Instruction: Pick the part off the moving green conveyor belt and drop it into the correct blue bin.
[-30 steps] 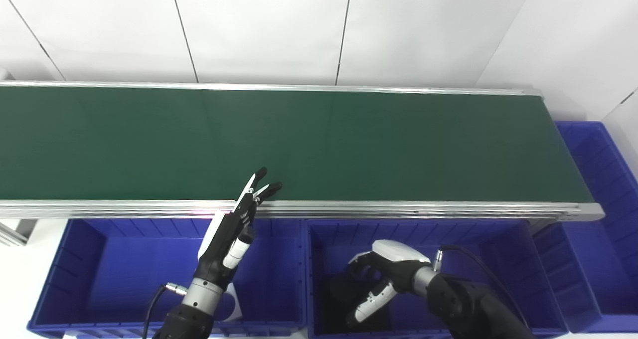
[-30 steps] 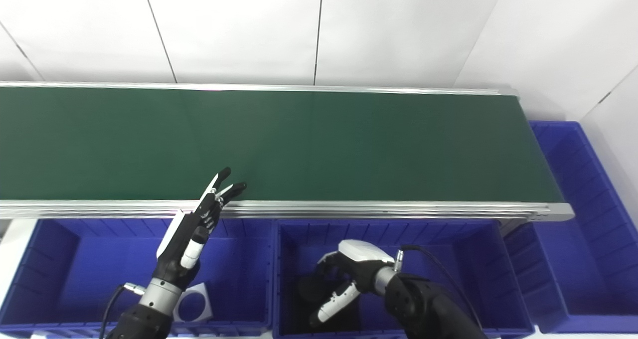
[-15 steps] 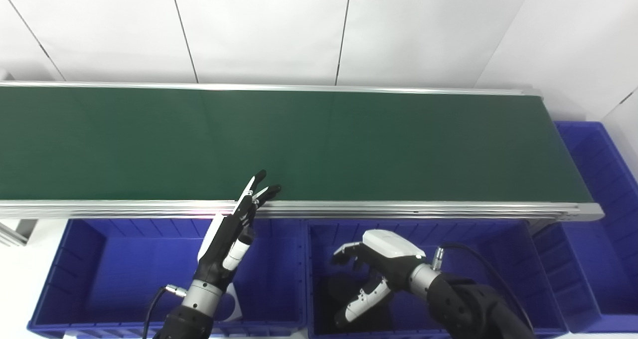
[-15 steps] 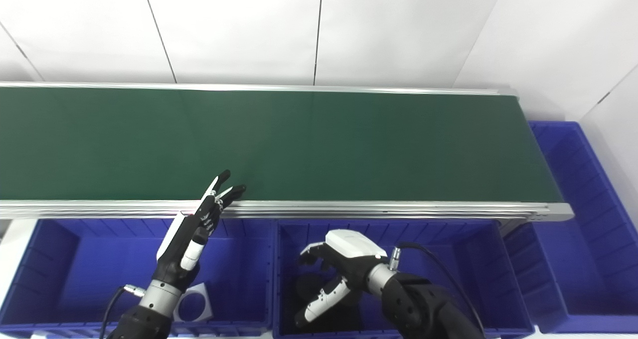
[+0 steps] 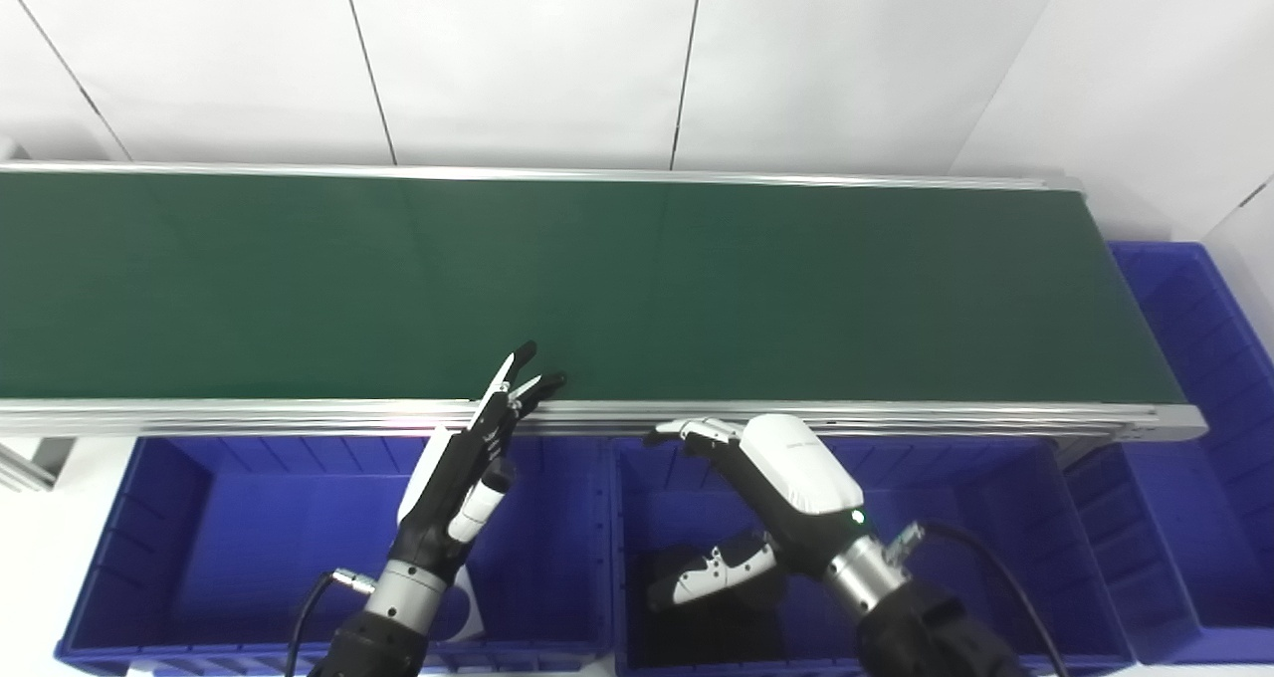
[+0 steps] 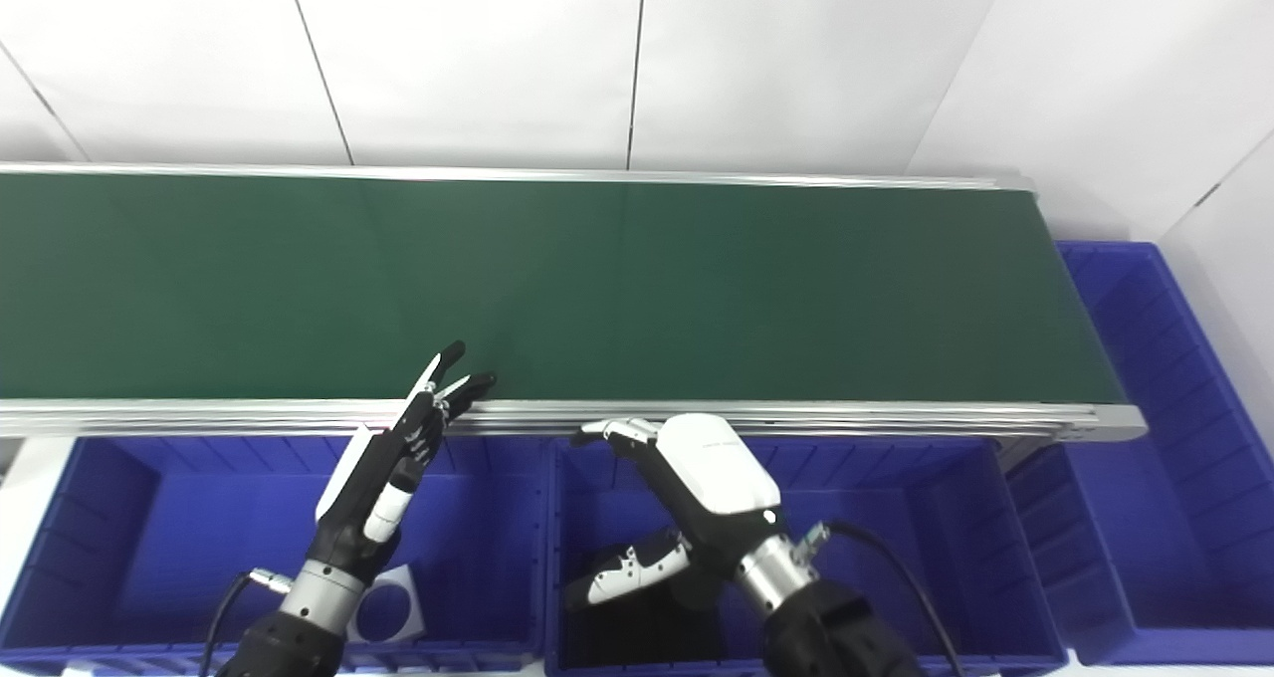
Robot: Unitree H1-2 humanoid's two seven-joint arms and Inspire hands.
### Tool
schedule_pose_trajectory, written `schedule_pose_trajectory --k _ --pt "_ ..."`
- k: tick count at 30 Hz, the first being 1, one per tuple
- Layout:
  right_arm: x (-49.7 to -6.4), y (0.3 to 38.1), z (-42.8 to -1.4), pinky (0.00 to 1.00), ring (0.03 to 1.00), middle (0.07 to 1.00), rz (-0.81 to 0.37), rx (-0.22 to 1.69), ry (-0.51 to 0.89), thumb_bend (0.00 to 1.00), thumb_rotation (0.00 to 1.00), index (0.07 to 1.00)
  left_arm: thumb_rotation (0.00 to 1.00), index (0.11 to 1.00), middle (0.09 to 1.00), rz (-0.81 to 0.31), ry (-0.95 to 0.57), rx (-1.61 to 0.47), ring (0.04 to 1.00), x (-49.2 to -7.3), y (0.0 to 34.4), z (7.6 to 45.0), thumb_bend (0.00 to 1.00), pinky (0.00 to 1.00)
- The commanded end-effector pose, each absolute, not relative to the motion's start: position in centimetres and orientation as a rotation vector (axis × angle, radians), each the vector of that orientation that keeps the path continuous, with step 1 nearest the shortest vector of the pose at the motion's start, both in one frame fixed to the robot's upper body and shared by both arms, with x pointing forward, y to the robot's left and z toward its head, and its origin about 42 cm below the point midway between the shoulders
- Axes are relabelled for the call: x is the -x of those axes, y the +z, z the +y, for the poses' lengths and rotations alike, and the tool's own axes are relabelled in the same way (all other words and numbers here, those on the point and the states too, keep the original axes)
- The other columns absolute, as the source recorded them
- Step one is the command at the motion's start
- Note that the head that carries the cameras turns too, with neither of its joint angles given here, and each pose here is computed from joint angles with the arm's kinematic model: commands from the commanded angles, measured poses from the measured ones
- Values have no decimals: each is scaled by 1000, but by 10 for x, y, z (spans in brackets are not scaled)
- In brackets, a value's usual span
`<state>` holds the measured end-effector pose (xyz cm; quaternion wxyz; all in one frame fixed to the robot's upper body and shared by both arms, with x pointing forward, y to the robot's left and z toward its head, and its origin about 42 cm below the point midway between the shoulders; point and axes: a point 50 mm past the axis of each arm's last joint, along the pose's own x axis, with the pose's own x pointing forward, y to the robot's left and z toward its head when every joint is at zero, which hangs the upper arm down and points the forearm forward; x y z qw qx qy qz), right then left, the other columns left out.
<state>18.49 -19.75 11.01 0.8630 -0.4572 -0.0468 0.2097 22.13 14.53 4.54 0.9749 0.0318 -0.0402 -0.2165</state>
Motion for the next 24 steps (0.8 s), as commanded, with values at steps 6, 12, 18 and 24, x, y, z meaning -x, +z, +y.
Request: schedule_pose_trajectory --k 6,12,18,24 --pt "-184 94 -183 709 868 913 -253 683 334 967 798 900 1000 1000 881 -136 -443 -82 910 -222 53 153 798 957" --pt "-185 60 -173 860 956 959 -230 435 276 1000 907 918 1000 999 878 -149 -445 -77 911 -220 51 155 796 967" --pt "-180 33 -157 885 962 962 -153 255 235 998 928 942 1000 1000 878 -161 -455 -86 910 -214 52 155 796 956" --pt "-180 21 -150 891 943 967 -106 204 239 1000 903 952 1000 1000 883 -160 -462 -66 909 -205 53 154 782 960"
